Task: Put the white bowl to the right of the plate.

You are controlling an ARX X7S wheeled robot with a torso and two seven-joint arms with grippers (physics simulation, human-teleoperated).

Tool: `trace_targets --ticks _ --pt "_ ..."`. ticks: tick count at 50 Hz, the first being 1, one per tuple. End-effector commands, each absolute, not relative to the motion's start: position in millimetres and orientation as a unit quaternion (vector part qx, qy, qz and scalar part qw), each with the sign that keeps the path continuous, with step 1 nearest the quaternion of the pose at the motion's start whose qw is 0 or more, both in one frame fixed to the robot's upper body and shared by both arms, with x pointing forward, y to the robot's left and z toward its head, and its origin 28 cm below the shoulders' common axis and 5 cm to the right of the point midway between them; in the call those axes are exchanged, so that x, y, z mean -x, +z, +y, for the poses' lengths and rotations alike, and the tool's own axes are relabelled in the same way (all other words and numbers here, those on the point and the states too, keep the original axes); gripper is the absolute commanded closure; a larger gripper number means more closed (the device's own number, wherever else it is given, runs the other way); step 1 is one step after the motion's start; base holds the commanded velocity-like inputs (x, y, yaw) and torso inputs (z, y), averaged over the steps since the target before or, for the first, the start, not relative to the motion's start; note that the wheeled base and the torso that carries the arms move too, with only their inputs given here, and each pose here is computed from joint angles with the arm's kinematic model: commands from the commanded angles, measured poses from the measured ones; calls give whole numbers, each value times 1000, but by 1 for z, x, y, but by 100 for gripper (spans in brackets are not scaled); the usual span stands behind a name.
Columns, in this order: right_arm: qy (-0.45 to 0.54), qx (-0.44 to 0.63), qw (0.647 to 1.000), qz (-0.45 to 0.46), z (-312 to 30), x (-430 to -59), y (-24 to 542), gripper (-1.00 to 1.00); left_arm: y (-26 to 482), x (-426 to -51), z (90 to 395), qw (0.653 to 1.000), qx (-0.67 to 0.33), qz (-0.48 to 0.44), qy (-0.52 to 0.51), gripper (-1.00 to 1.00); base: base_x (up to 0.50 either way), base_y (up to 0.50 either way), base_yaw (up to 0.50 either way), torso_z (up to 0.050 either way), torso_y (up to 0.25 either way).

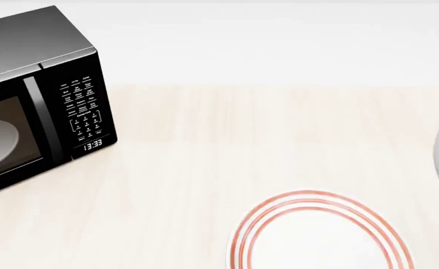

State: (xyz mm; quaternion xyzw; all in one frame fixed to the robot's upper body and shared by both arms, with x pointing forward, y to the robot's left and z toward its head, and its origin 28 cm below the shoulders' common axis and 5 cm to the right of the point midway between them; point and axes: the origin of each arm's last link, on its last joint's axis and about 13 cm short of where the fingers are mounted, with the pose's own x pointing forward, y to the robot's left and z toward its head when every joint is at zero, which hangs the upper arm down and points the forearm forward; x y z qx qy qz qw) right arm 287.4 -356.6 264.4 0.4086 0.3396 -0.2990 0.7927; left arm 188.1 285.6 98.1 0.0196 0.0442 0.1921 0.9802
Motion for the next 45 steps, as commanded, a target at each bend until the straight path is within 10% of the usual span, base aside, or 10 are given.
trace_targets --ticks 1,45 --pt "-321 -442 779 308 -389 -263 252 100 97 -190 282 983 -22 50 177 -100 0 0 0 0 0" --pt "-351 -376 795 320 -397 -254 201 100 95 -191 281 982 -27 51 179 -100 0 0 0 0 0"
